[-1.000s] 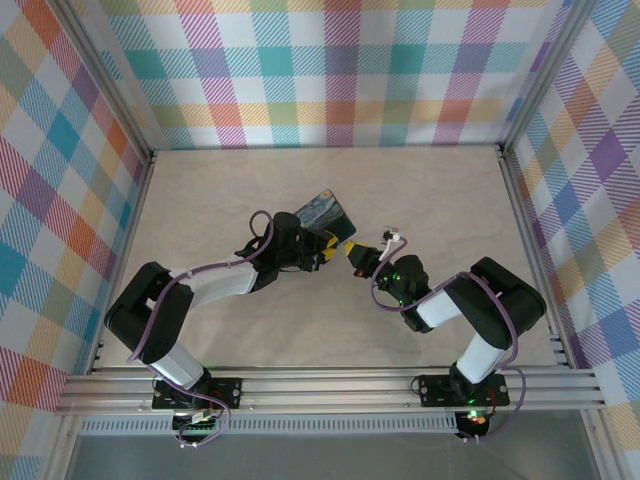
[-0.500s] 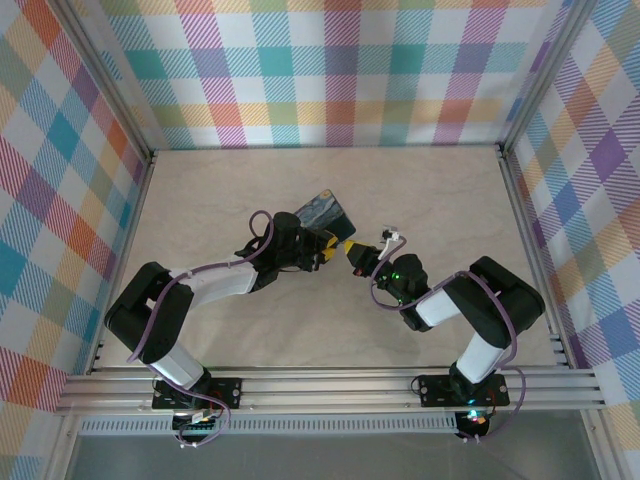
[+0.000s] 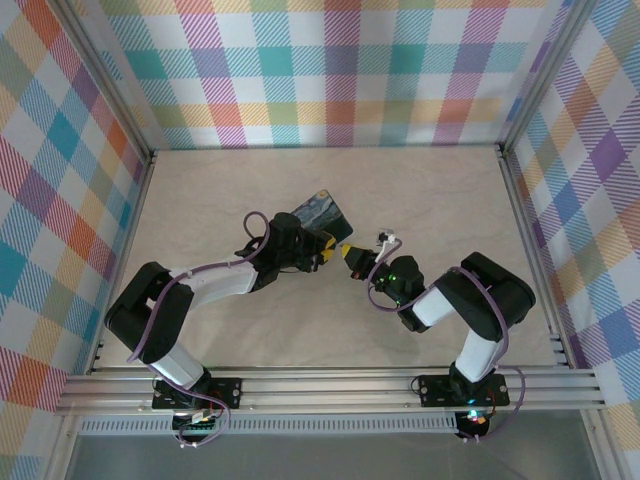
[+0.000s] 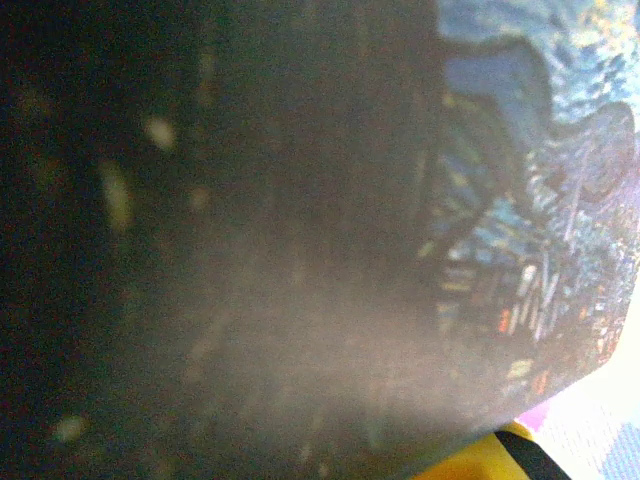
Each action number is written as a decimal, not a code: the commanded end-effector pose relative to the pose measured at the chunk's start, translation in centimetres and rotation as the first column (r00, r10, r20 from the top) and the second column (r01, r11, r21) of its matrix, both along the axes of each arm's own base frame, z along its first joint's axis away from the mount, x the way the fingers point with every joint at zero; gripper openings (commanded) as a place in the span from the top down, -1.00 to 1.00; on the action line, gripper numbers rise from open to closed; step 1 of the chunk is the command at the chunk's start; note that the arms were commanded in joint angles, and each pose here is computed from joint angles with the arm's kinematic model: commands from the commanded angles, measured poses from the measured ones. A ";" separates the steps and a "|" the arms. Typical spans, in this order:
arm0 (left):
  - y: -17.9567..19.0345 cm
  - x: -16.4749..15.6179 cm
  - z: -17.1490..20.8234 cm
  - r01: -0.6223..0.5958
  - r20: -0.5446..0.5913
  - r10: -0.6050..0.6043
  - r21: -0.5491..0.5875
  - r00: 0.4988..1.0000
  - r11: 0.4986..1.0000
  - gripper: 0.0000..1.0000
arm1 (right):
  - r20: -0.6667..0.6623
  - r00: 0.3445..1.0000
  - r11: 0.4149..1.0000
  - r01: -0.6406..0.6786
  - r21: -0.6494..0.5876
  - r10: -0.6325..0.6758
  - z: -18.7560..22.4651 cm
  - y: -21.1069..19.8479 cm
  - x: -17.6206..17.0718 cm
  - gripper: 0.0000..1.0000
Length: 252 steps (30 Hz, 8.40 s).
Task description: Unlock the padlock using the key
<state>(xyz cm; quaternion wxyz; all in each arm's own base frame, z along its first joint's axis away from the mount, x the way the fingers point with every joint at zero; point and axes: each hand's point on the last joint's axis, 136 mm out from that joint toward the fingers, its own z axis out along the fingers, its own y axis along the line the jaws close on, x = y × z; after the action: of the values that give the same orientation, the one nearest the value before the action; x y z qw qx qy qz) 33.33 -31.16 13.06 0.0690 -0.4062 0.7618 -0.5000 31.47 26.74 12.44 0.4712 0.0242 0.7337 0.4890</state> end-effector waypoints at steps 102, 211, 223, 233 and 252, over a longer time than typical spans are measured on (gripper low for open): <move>11.0 2.3 -5.8 0.007 0.321 -0.145 0.393 0.936 0.919 0.32 | -0.306 0.948 0.992 -0.055 0.112 0.087 -5.4 6.9 -0.6 1.00; 3.5 0.0 -4.8 0.079 0.115 -0.093 0.118 0.989 0.990 1.00 | 0.422 0.616 0.400 0.183 -0.898 0.665 -3.4 5.8 -2.0 0.03; 3.5 -0.1 -4.9 0.079 0.110 -0.092 0.116 0.990 0.990 1.00 | 0.427 0.643 0.410 0.187 -0.893 0.635 -3.5 6.1 -1.1 0.72; 3.3 -0.1 -4.9 0.084 0.105 -0.095 0.107 0.990 0.991 1.00 | 0.405 0.666 0.387 0.185 -0.903 0.626 -4.3 5.7 -0.9 0.86; 3.4 -0.1 -5.2 0.081 0.095 -0.092 0.115 0.991 0.990 1.00 | 0.399 0.615 0.350 0.206 -0.914 0.680 -4.5 4.6 -2.5 0.35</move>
<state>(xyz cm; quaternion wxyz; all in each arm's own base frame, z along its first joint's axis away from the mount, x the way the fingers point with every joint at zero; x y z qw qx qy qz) 33.40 -27.00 6.78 0.1162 -0.3510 0.8026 -0.4681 29.93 31.21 7.31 0.5609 -0.5483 0.6197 0.0285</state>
